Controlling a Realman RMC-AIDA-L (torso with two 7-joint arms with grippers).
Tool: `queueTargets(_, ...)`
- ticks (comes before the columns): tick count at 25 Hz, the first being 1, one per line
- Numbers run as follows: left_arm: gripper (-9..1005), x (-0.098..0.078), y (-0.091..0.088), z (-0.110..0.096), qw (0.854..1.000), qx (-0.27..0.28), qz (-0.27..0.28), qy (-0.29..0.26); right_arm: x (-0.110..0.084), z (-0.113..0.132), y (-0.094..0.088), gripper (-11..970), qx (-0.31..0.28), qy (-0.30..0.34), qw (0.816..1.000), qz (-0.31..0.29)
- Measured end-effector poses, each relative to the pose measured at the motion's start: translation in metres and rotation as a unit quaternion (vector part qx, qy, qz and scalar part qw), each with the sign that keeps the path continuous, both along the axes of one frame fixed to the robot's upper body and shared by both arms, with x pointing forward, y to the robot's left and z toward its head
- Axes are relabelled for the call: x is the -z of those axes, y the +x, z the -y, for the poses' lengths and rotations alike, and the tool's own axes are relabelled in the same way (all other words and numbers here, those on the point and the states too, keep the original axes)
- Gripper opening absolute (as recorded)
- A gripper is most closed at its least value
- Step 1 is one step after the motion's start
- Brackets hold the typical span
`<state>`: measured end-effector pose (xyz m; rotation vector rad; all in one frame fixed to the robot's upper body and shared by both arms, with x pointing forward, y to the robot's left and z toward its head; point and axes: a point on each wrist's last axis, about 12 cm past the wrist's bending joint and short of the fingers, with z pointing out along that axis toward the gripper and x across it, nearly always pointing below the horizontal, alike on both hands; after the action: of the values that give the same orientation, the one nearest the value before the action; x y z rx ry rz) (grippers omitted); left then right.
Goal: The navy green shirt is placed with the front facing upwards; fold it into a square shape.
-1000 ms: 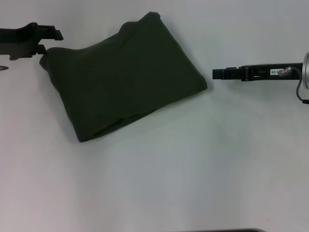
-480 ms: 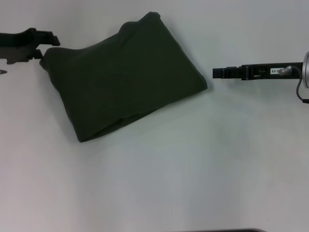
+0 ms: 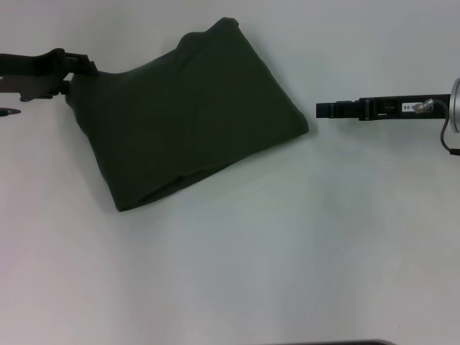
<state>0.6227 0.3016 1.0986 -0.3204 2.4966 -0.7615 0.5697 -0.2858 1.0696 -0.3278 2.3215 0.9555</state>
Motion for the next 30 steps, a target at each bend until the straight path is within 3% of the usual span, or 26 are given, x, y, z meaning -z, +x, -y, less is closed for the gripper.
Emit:
queueTargets(9,497,-0.006,0.004,0.007,1.0,0.017,0.004,0.006,0.002,0.0,-0.002,657,0.001,0.002,1.0,-0.004)
queueTargets(20,92,-0.008,0.003,0.003,1.0,0.004,-0.001,-0.006,0.003,0.002,-0.002,658,0.007,0.004,1.0,-0.006)
queueTargets(30,31,-0.007,-0.002,-0.014,0.999,-0.027,-0.004,-0.03,0.003,0.002,-0.001,658,0.007,0.003,1.0,-0.005)
